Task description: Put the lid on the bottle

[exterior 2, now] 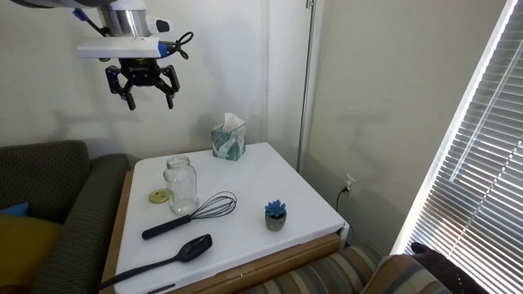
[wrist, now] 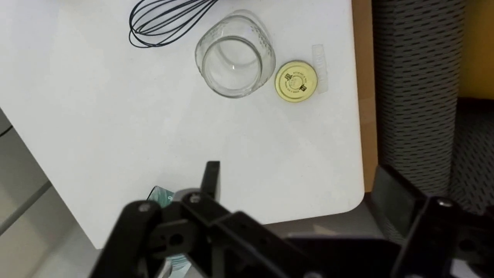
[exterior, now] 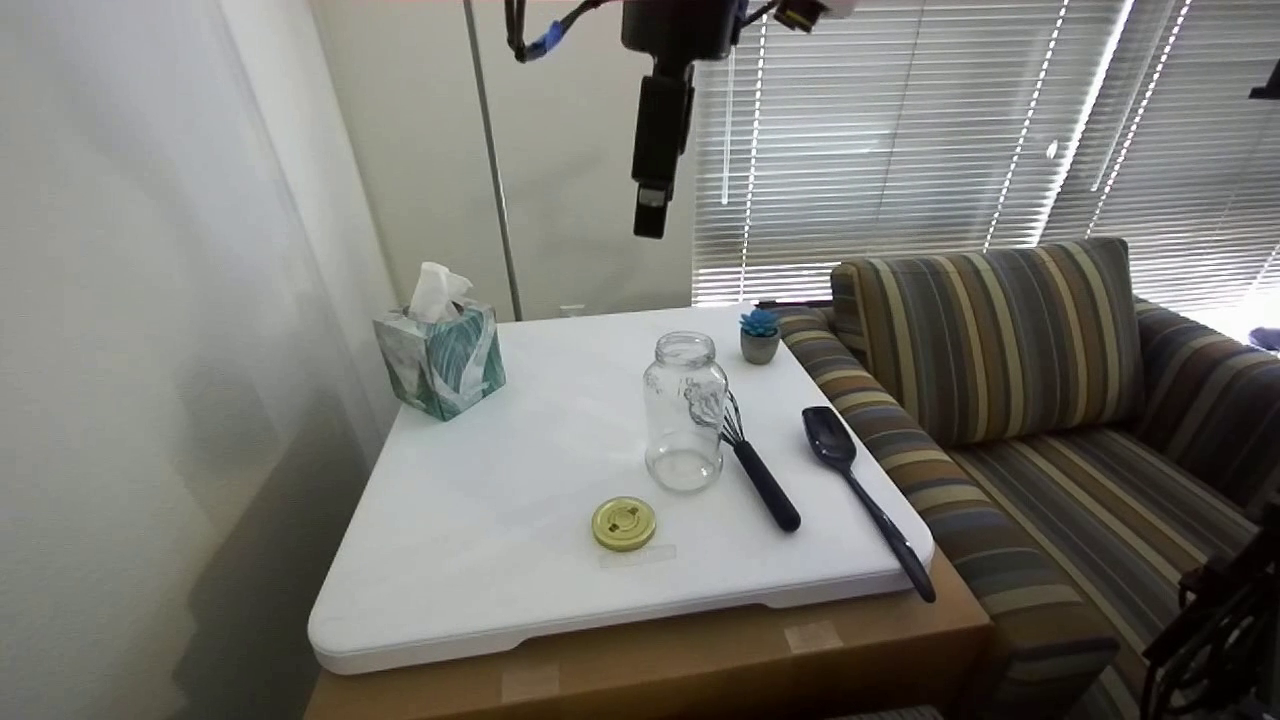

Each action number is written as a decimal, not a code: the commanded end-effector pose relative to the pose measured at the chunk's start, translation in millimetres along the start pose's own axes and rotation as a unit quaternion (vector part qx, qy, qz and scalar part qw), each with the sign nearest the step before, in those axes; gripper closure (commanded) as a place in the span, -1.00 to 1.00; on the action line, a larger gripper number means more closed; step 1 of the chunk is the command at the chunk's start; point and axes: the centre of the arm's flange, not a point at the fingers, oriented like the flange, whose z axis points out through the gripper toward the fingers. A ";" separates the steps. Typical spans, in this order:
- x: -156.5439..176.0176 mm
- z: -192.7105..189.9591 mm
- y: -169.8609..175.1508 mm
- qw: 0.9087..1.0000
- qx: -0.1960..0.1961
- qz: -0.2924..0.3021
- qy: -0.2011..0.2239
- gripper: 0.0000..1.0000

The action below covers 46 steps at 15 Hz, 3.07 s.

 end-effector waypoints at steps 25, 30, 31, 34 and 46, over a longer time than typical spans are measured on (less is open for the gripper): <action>13.2 177.8 -81.3 0.991 0.053 -0.087 -0.083 -1.00; 31.3 203.2 -51.7 0.991 0.056 -0.102 -0.063 -1.00; 35.3 206.1 -41.3 0.992 0.053 -0.100 -0.059 -1.00; 48.0 211.7 0.6 0.994 0.054 -0.086 -0.043 -1.00; 65.2 232.0 11.8 0.989 0.071 -0.125 -0.031 -1.00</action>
